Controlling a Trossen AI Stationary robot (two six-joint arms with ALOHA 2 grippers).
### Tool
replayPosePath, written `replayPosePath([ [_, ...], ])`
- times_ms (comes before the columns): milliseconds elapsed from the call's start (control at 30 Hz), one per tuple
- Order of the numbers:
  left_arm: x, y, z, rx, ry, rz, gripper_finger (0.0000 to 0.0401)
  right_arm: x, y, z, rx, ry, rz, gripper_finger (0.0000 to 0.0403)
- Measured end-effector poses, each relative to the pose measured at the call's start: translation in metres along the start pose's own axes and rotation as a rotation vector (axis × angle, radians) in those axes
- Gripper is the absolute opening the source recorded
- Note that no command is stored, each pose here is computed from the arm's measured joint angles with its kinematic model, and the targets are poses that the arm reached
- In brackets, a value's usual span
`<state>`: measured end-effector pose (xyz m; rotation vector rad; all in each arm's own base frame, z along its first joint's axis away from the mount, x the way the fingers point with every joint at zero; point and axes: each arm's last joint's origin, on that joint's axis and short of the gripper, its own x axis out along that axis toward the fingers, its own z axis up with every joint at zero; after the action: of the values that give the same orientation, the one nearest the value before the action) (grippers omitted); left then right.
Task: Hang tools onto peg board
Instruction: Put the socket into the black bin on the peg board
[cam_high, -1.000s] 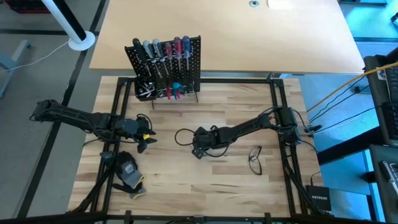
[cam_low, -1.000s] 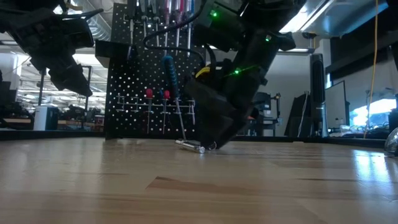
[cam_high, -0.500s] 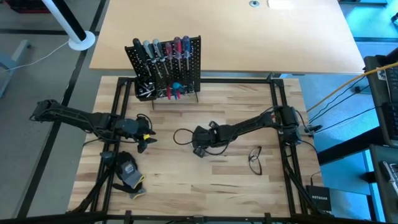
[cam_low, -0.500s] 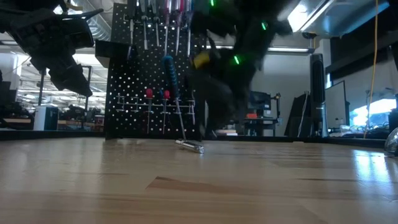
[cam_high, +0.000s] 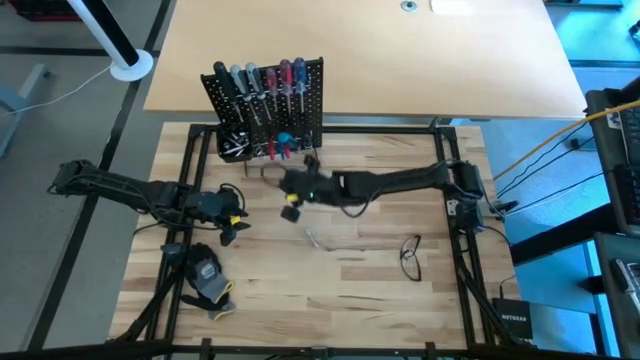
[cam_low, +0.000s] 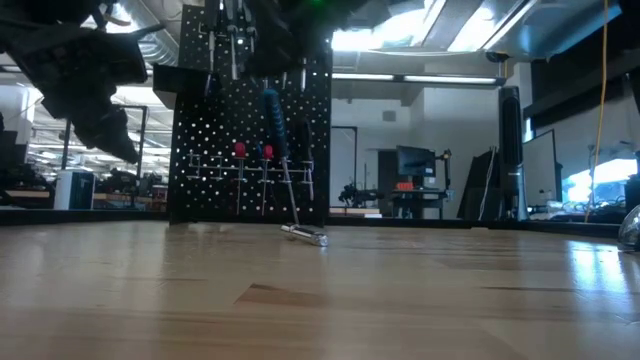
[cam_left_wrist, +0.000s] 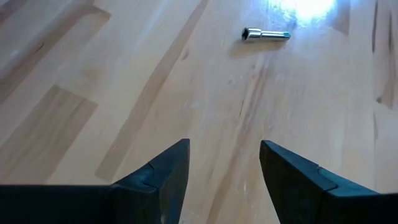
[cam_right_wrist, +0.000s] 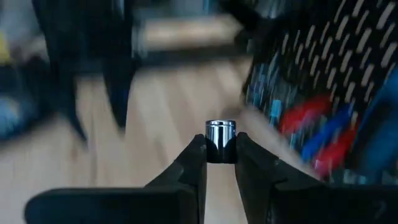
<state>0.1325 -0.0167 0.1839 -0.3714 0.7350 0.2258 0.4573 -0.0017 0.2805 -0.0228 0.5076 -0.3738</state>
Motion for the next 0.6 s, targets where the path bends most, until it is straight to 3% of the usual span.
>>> replayPosePath([
  [300, 0.000, 0.001, -0.001, 0.000, 0.015, 0.009, 0.0184, 0.020, -0.044, 0.038, 0.053, -0.422, 0.011, 0.0068],
  [600, 0.000, 0.001, -0.001, 0.015, 0.012, 0.008, 0.0184, 0.052, -0.070, 0.034, 0.099, -0.654, 0.053, 0.0069],
])
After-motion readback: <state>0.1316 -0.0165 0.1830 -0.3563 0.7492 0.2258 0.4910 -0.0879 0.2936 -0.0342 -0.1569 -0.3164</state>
